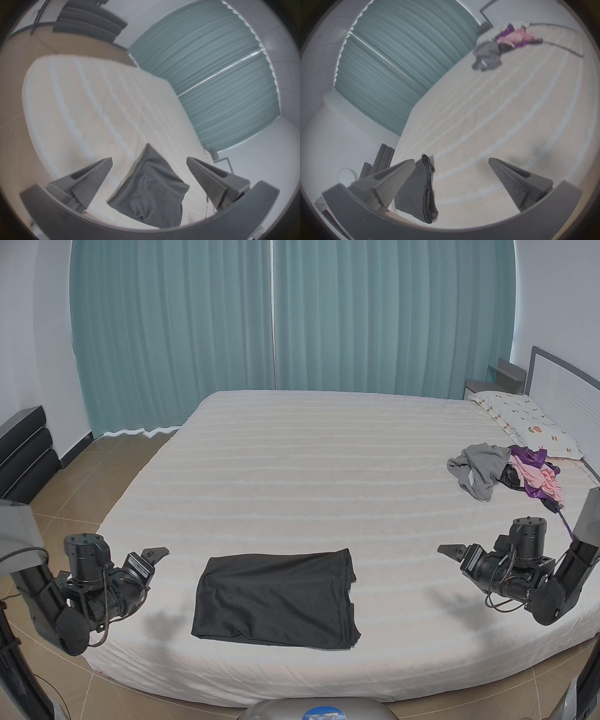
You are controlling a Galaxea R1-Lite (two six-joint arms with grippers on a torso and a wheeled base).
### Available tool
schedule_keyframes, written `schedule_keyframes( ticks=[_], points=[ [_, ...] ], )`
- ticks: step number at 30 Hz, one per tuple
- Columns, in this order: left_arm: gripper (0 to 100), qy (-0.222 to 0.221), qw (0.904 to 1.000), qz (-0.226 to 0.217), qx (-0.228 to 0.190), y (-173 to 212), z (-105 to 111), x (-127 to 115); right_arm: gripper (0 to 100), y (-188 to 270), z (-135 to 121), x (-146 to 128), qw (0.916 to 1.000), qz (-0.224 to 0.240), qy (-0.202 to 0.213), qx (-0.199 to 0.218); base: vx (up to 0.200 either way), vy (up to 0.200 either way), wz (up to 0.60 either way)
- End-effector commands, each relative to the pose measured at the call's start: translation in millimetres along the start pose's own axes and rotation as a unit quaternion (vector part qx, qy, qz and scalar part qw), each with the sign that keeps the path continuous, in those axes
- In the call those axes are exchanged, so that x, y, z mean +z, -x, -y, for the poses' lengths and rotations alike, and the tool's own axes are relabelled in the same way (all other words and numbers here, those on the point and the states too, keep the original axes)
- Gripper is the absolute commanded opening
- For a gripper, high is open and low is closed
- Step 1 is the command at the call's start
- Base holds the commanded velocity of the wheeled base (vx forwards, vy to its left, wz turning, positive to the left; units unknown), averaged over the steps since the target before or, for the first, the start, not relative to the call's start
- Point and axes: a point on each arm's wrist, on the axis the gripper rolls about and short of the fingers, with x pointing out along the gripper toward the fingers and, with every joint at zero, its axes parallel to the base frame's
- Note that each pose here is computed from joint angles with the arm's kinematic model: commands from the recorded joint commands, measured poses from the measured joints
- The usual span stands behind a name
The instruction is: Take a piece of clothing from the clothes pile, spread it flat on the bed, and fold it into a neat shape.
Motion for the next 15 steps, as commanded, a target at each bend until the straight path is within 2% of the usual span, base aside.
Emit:
schedule_keyframes(
  ticks=[1, 2, 3, 4, 5, 6, 8, 10, 12, 15],
  points=[
    [100, -0.09, 0.9833, 0.14, -0.074, 84.3, 27.4, 20.9, 100, 79.0, -28.6, 16.5, 0.9899, 0.12, 0.066, 0.036, 0.0, 0.0, 0.0],
    [100, -0.09, 0.9833, 0.14, -0.074, 84.3, 27.4, 20.9, 100, 79.0, -28.6, 16.5, 0.9899, 0.12, 0.066, 0.036, 0.0, 0.0, 0.0],
    [100, -0.118, 0.9704, 0.185, -0.102, 112.3, 36.5, 24.2, 100, 111.1, -32.5, 16.6, 0.9819, 0.157, 0.091, 0.054, 0.0, 0.0, 0.0],
    [100, -0.129, 0.9646, 0.199, -0.115, 124.0, 39.1, 24.7, 100, 124.6, -33.4, 15.5, 0.9775, 0.172, 0.107, 0.059, 0.0, 0.0, 0.0],
    [100, -0.129, 0.9646, 0.199, -0.115, 124.0, 39.1, 24.7, 100, 124.6, -33.4, 15.5, 0.9775, 0.172, 0.107, 0.059, 0.0, 0.0, 0.0],
    [100, -0.156, 0.9539, 0.221, -0.129, 147.4, 40.1, 22.9, 100, 152.4, -32.6, 8.8, 0.967, 0.198, 0.145, 0.069, 0.0, 0.0, 0.0],
    [100, -0.181, 0.948, 0.229, -0.128, 161.2, 37.7, 19.6, 100, 170.4, -29.8, 1.6, 0.9595, 0.213, 0.169, 0.073, 0.0, 0.0, 0.0],
    [100, -0.21, 0.9378, 0.244, -0.131, 182.7, 36.1, 16.4, 100, 192.2, -22.8, -10.8, 0.9489, 0.23, 0.204, 0.071, 0.0, 0.0, 0.0],
    [100, -0.225, 0.9327, 0.25, -0.131, 200.3, 33.5, 12.9, 100, 208.6, -20.8, -15.6, 0.9384, 0.255, 0.225, 0.061, 0.0, 0.0, 0.0],
    [100, -0.246, 0.9266, 0.255, -0.126, 222.1, 28.0, 7.1, 100, 228.4, -15.2, -24.6, 0.9325, 0.274, 0.233, 0.037, 0.0, 0.0, 0.0]
  ],
)
